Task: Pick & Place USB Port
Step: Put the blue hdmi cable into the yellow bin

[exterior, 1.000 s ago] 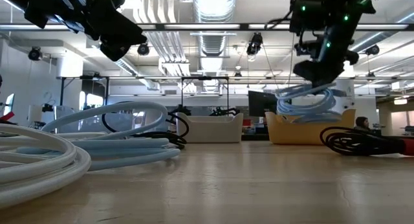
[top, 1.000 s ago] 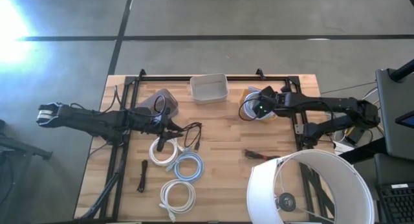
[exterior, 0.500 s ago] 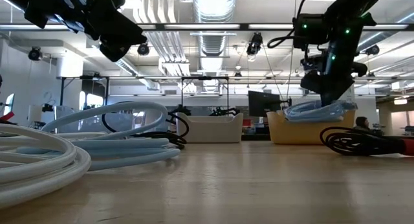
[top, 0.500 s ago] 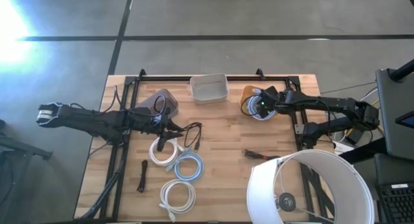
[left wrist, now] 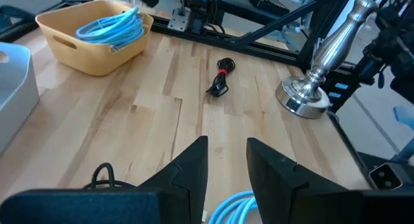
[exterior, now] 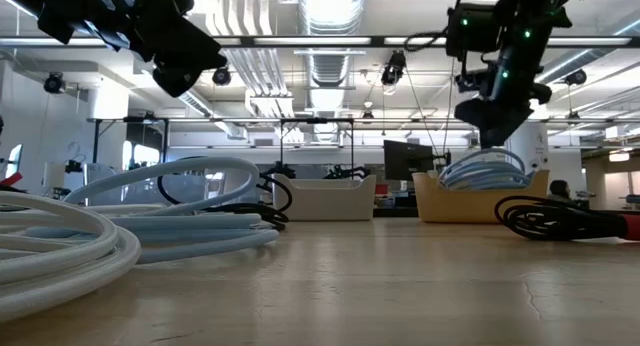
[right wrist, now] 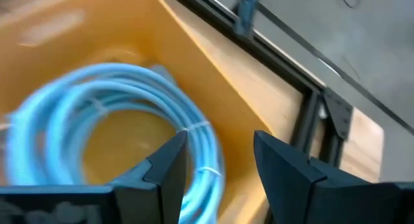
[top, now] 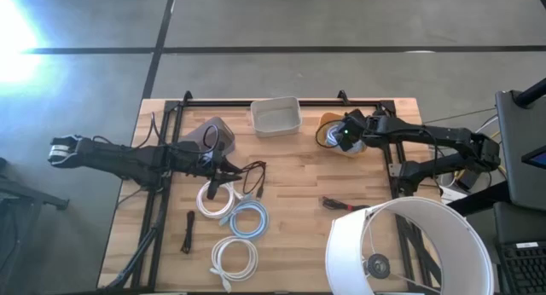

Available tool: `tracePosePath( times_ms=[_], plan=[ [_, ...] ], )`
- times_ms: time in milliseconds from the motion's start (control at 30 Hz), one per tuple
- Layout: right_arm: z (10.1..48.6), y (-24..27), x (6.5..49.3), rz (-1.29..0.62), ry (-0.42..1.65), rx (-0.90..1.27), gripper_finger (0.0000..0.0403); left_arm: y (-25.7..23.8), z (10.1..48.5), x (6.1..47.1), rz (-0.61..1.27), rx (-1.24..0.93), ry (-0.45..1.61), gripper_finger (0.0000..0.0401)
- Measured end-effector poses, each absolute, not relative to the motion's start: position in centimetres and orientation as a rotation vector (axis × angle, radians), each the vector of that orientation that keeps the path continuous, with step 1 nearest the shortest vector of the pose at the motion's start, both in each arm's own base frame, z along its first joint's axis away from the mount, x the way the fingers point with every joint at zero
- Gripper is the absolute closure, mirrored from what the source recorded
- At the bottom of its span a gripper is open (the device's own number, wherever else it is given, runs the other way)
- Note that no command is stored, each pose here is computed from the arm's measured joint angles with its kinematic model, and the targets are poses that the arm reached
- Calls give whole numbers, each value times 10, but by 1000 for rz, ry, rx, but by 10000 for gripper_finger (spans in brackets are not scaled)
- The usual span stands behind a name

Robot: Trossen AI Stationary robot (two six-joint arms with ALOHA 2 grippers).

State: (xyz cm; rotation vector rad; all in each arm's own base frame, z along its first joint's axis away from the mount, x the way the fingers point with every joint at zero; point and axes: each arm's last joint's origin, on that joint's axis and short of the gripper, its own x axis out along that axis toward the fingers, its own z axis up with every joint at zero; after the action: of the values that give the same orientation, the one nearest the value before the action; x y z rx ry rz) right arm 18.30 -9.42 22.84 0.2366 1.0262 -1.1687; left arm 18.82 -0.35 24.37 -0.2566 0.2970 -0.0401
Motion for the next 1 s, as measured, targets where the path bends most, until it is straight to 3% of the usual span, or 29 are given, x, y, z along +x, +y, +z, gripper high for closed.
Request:
tracePosePath(
  times_ms=[367,633,833,1000],
  plan=[
    [252,-64,219,-814,875,197,243,-11,231,202,-66,-282,354,291],
    [253,-38,241,-395,742,252,235,-43,226,234,-215,-88,448,291],
    [255,-25,249,-287,692,233,234,-70,213,261,-312,38,553,291],
    [252,-14,251,-244,709,209,234,-73,196,277,-275,73,662,288]
  ],
)
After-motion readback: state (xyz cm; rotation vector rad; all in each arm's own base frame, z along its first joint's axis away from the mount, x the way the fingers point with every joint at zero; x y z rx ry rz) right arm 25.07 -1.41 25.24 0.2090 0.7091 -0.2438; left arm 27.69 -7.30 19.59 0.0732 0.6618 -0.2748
